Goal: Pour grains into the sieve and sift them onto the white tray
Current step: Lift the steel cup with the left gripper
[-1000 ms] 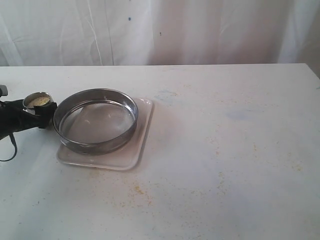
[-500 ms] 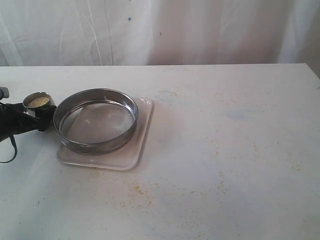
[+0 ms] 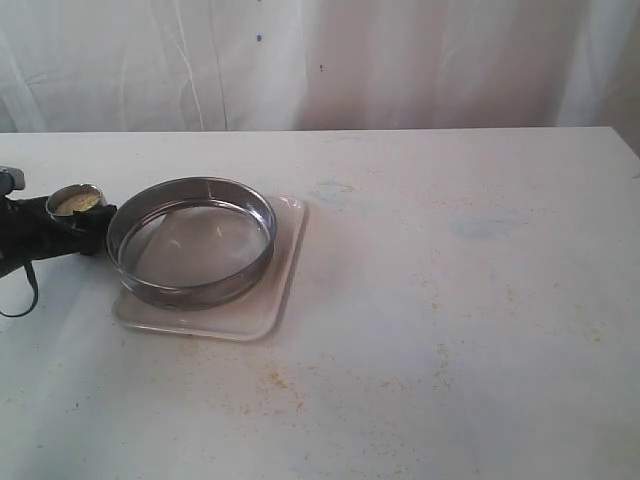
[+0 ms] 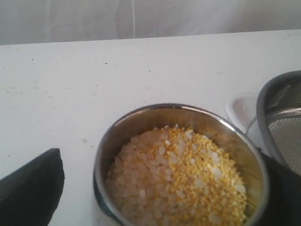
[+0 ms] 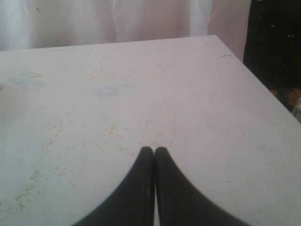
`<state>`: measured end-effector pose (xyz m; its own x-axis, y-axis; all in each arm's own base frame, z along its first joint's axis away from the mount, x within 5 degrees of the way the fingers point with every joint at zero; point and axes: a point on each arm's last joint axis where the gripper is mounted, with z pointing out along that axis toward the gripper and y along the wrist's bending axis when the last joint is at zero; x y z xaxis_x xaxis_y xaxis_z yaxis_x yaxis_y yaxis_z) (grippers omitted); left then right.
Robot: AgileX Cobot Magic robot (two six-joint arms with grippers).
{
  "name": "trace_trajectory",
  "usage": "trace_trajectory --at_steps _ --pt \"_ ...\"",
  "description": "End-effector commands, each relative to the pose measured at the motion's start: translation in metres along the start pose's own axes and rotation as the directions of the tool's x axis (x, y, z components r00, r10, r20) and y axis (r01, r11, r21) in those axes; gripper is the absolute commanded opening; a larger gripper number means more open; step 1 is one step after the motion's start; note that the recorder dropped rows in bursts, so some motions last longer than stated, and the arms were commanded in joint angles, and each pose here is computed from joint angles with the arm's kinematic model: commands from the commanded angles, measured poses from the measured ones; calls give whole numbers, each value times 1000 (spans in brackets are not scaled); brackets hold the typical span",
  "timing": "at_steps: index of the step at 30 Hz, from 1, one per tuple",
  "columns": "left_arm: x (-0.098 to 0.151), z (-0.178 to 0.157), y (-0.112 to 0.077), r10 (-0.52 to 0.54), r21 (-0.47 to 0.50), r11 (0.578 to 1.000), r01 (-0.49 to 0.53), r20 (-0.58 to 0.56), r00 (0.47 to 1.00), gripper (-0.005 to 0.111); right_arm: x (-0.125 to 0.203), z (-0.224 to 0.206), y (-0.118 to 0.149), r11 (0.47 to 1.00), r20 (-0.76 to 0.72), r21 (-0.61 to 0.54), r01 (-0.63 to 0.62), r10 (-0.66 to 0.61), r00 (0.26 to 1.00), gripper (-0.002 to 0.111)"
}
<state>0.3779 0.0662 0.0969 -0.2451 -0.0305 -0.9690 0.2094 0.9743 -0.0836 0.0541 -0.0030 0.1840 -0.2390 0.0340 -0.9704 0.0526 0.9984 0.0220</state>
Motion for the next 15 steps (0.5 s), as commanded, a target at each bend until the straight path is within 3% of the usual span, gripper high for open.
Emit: trace_trajectory --at_steps 1,11,15 --pt "0 1 -1 2 12 1000 -2 -10 1000 105 -1 0 0 1000 16 6 7 -7 1000 0" --pt "2 1 0 -4 -4 1000 4 -27 1000 104 -1 0 0 1000 16 6 7 -7 1000 0" --pt "3 1 2 -11 -19 1000 10 -42 999 84 -1 0 0 1000 16 6 7 -7 1000 0"
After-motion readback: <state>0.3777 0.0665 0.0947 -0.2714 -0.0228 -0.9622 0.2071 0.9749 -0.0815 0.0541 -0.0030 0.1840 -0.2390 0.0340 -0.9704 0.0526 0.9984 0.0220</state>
